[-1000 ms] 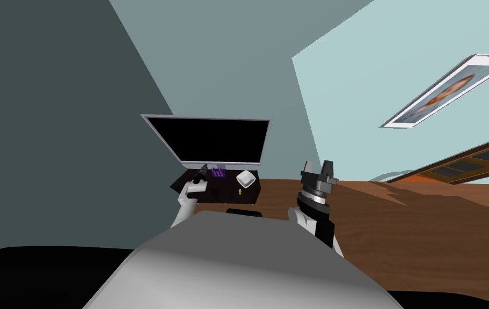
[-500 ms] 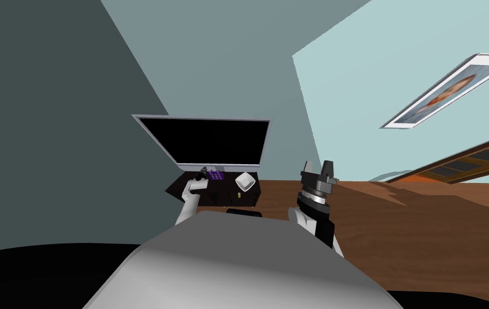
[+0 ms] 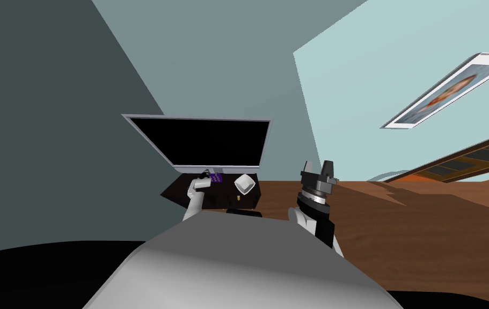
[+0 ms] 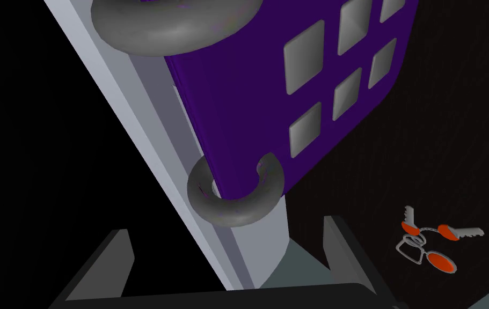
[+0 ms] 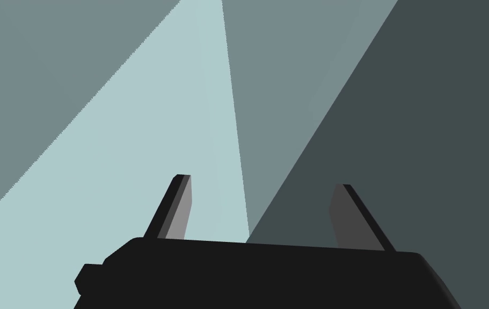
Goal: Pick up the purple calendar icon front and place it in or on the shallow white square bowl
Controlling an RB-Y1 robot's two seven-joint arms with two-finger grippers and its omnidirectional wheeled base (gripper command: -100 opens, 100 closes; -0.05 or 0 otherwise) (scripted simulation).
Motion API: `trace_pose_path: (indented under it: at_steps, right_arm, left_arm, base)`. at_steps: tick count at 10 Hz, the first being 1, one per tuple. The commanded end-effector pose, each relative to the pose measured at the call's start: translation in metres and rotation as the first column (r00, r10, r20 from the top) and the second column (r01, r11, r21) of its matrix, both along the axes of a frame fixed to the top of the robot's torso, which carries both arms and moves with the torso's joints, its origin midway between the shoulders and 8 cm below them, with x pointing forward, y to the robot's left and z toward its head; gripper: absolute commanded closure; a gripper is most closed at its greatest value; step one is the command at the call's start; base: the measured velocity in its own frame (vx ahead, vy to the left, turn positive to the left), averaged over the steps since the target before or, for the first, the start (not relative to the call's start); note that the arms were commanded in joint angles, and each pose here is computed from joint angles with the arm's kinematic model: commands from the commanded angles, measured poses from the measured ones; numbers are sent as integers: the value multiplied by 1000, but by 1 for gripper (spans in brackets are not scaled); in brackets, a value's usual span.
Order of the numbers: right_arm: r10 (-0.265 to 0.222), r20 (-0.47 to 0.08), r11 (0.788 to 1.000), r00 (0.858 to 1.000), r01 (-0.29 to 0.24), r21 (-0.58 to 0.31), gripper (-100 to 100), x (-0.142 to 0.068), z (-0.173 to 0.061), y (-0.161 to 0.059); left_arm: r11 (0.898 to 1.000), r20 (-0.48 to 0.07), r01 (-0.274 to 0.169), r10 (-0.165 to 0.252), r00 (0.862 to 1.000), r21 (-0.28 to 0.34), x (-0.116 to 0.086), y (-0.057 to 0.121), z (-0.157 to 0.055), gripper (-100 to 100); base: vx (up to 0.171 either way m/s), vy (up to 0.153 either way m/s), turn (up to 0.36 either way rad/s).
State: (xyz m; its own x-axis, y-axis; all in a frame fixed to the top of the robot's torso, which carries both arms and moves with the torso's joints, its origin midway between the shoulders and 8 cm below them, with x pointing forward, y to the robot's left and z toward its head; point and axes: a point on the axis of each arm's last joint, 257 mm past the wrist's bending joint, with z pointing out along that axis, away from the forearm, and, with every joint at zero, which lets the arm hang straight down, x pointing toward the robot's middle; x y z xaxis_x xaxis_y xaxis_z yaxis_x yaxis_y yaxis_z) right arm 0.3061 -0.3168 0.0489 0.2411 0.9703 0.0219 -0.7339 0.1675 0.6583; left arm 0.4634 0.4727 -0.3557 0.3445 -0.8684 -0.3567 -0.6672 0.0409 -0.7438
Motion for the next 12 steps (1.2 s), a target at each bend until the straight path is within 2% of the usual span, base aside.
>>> trace_pose_path:
  at_steps: [1,2,3,8,9,10,12]
  right_arm:
    - [0,0,1000,1000,0,0,0,0,0,0]
    - [0,0,1000,1000,0,0,0,0,0,0]
    - [0,0,1000,1000,0,0,0,0,0,0]
    - [0,0,1000,1000,0,0,0,0,0,0]
    - [0,0,1000,1000,0,0,0,0,0,0]
    - [0,0,1000,1000,0,0,0,0,0,0]
    - [0,0,1000,1000,0,0,0,0,0,0]
  left_arm:
    - [1000,0,0,0,1000,0,0,0,0,-100]
    - [1000,-2,-1,1,1000,-4,0,-1,-1,0]
    - [1000,-3,-19,19,1000,-3,0,8,-5,-100]
    - [998,-3,-60,60,998,-3,-2,29,-14,-100]
    - [999,-4,-53,53,999,-2,-2,27,-11,-100]
    - [998,-3,-55,55,998,-3,-2,27,-12,100]
    - [998,-5,-56,56,998,-4,-2,27,-12,100]
  base:
    - [12,-9,17]
    - [0,0,0]
    - [-20,19,-83]
    - [-20,27,-81]
    - [-9,12,-17]
    - [0,0,0]
    - [0,0,0]
